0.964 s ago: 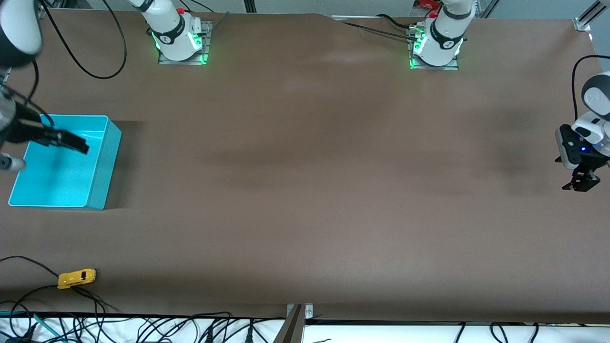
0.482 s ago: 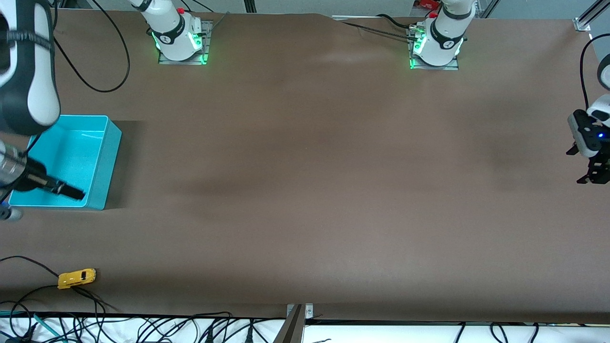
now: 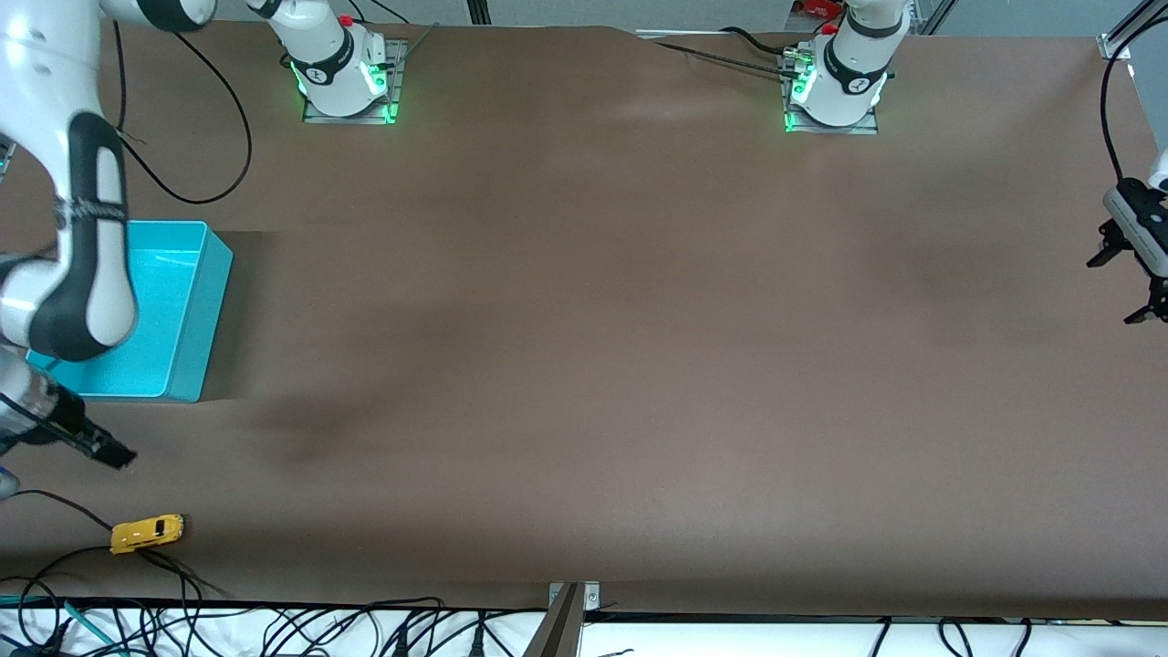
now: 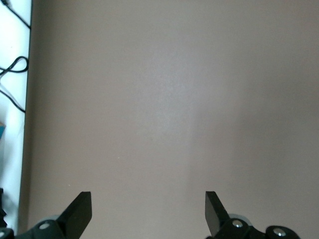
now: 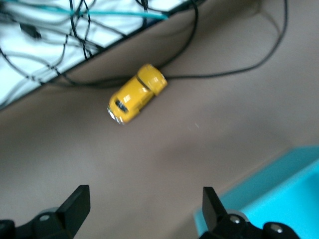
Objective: Wind up and store yellow beetle car
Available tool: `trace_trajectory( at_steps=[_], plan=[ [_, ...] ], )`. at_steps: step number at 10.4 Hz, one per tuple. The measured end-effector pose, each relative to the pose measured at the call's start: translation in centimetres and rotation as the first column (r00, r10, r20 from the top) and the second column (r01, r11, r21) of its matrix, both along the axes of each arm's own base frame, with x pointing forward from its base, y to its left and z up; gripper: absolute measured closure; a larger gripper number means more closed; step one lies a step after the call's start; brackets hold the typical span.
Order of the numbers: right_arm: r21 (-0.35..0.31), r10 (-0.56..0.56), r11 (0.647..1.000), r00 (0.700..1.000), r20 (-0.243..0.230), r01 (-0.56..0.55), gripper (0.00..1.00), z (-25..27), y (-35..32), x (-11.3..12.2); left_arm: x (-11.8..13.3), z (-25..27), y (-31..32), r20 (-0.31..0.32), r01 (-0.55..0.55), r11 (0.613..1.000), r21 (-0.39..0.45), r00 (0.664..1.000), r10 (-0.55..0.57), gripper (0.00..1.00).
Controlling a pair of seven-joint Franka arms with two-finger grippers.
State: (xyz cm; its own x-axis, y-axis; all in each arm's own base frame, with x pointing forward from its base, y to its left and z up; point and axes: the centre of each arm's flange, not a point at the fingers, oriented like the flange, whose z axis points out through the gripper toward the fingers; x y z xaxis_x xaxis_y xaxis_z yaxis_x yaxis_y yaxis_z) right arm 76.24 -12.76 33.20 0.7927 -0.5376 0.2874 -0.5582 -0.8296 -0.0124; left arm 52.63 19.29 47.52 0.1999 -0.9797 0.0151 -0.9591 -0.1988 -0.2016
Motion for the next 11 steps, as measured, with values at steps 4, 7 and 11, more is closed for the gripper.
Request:
trace_trajectory(
  at_steps=[4,7,11],
  plan=[
    [0.064,-0.092,0.995,0.984,0.154,0.083,0.0,-7.9,-1.1,1.6,-2.1,3.8,-1.0,-0.072,-0.266,0.962,-0.062,0.963,0.261,0.0],
    [0.094,-0.134,0.988,0.978,0.158,0.12,0.0,-10.0,-2.0,1.5,-2.4,10.0,-6.0,-0.19,-0.557,0.829,-0.041,0.819,0.541,0.0],
    [0.114,-0.169,0.982,0.97,0.175,0.15,0.0,-13.1,-2.5,1.2,-2.2,15.2,-16.2,-0.167,-0.746,0.661,0.085,0.643,0.747,0.0]
  ],
)
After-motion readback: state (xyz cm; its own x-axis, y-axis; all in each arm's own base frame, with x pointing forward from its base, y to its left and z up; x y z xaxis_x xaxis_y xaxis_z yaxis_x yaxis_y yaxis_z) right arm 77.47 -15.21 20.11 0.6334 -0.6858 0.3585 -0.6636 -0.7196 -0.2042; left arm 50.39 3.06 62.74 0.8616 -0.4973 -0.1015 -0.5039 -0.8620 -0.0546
